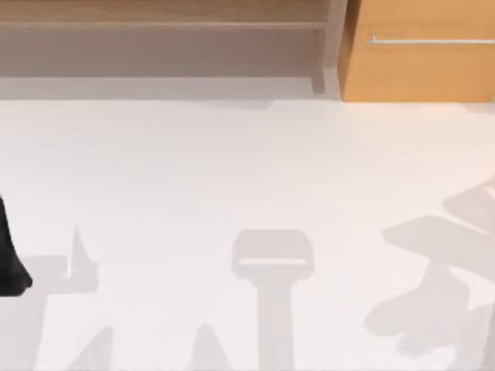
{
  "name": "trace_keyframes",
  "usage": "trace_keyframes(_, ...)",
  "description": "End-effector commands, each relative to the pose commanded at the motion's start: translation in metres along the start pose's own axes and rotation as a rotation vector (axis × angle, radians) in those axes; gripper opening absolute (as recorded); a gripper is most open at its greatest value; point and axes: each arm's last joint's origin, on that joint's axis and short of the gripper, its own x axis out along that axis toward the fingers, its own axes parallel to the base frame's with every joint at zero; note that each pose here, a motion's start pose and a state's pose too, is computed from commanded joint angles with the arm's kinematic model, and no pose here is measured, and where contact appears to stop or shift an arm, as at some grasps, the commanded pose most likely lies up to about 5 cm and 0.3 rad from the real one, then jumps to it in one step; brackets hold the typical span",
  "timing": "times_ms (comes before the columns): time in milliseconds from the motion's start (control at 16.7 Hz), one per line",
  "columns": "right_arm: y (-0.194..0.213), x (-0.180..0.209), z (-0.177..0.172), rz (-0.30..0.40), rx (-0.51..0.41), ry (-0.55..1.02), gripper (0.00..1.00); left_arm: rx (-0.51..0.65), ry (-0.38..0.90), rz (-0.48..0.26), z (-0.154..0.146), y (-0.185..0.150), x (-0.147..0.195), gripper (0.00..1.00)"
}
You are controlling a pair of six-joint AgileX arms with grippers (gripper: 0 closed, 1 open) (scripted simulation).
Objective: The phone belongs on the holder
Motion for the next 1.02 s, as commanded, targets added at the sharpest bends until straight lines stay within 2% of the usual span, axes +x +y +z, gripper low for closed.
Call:
trace_keyframes(360, 0.000, 0.001, 0.000, 0.004, 0.006, 0.003, 0.00, 0.000, 0.000, 0.000, 0.000, 0.000, 0.000, 1.00)
trace_keyframes(660, -0.004, 0.006, 0.000, -0.009, 0.047, 0.007, 0.00, 0.000, 0.000, 0.000, 0.000, 0.000, 0.000, 1.00)
trace_keyframes(1020, -0.001, 0.035, 0.003, -0.004, 0.015, 0.011, 0.00, 0.000, 0.000, 0.000, 0.000, 0.000, 0.000, 1.00)
